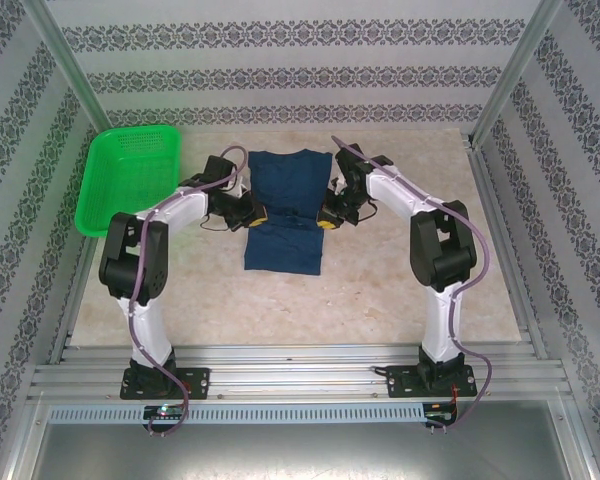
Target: Fold and stack the t-shirts
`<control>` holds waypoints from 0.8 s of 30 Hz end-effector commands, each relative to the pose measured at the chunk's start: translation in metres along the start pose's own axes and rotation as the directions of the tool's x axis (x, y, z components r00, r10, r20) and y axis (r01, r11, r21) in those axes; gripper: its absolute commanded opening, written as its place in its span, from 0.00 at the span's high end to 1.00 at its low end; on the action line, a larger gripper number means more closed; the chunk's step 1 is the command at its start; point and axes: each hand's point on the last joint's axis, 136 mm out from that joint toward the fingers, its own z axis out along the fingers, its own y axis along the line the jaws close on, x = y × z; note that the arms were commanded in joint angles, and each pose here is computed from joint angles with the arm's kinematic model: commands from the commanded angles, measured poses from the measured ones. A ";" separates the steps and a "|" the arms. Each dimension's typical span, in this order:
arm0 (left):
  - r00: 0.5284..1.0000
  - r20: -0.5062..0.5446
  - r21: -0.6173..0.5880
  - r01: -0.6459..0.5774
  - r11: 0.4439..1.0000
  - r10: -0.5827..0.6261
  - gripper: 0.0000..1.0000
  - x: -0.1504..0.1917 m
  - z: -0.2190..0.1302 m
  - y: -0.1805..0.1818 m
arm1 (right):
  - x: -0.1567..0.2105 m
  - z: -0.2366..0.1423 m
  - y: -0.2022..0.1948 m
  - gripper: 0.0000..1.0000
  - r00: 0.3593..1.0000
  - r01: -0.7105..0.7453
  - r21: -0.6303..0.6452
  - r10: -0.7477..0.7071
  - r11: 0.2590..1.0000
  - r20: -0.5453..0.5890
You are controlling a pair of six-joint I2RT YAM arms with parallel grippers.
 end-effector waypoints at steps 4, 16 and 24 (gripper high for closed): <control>0.998 0.043 0.018 -0.042 0.999 0.041 0.93 -0.033 0.011 0.000 | -0.026 0.014 -0.009 0.93 1.000 -0.014 0.030 0.014 0.999 0.006; 0.945 0.323 0.276 -0.153 0.949 0.059 0.35 -0.092 -0.084 -0.117 | -0.067 -0.113 0.058 0.56 0.915 0.148 -0.135 -0.084 0.980 0.394; 0.986 0.157 0.116 -0.074 0.990 0.056 0.30 0.040 -0.088 -0.020 | 0.074 -0.063 0.004 0.41 0.961 0.127 -0.157 -0.083 0.979 0.263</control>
